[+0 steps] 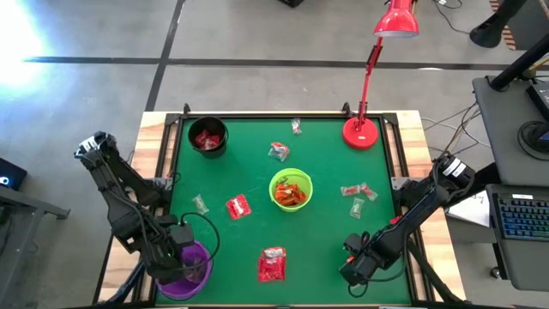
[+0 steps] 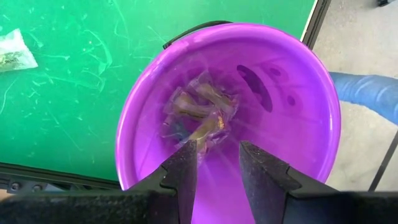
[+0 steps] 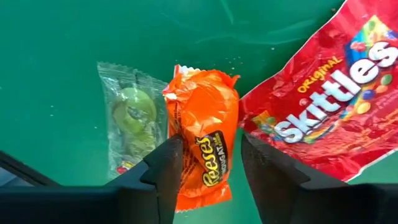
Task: Sort candy
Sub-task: Put the orange chocolate into the green bucket
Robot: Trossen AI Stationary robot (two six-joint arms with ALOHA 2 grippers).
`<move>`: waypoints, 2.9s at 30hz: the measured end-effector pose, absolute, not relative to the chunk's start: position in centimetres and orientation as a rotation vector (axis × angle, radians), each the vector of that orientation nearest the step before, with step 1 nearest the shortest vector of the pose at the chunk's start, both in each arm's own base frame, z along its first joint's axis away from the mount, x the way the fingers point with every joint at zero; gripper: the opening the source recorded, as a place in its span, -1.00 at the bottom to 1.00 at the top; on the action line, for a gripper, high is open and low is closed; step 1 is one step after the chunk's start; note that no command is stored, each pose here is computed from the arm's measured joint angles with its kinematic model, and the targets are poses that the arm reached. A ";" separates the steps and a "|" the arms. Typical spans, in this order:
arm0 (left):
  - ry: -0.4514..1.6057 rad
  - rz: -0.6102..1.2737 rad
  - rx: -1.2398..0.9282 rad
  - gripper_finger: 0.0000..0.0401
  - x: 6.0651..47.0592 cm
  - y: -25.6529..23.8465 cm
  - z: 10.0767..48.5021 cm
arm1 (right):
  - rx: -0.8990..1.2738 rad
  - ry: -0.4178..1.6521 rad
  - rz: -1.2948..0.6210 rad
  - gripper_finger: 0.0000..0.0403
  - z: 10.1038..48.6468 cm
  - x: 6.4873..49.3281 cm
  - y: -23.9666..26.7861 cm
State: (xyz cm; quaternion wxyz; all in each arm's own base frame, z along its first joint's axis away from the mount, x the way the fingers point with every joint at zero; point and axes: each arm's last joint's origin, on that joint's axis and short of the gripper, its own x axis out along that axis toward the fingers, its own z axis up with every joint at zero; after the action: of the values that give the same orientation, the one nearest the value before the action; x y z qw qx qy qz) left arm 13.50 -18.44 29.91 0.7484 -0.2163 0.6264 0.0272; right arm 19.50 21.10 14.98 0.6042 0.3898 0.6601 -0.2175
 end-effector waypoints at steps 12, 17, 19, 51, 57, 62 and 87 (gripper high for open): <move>1.370 0.045 -0.457 -0.49 13.4 -18.5 29.9 | 0.929 1.527 -0.489 -0.73 15.5 19.8 21.5; 1.371 0.054 -0.469 -0.49 13.4 -18.5 29.9 | 0.932 1.520 -0.456 -0.93 16.2 20.2 21.9; 1.371 0.053 -0.468 -0.49 13.4 -18.5 29.9 | 0.932 1.518 -0.441 -0.93 16.5 20.3 22.0; 1.381 0.181 -0.362 -0.53 13.0 -16.5 29.8 | 0.659 1.185 -0.347 -0.94 29.9 31.3 11.4; 1.364 0.165 -0.391 -0.61 12.4 -15.6 30.6 | 0.619 1.122 -0.362 -0.94 31.1 32.9 6.6; 1.368 0.194 -0.394 -0.64 11.7 -14.2 31.3 | 0.604 1.124 -0.346 -0.94 31.2 33.4 3.6; 1.058 0.434 -0.355 -0.64 12.6 -8.9 33.0 | 0.453 1.087 -0.209 -0.94 31.4 34.3 -2.4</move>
State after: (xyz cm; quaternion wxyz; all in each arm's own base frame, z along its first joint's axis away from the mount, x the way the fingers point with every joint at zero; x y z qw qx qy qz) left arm 12.60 -8.90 32.97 0.8261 -0.1672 0.4979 0.2042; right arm 34.26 -2.42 31.44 0.8265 0.2132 0.5116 -0.0982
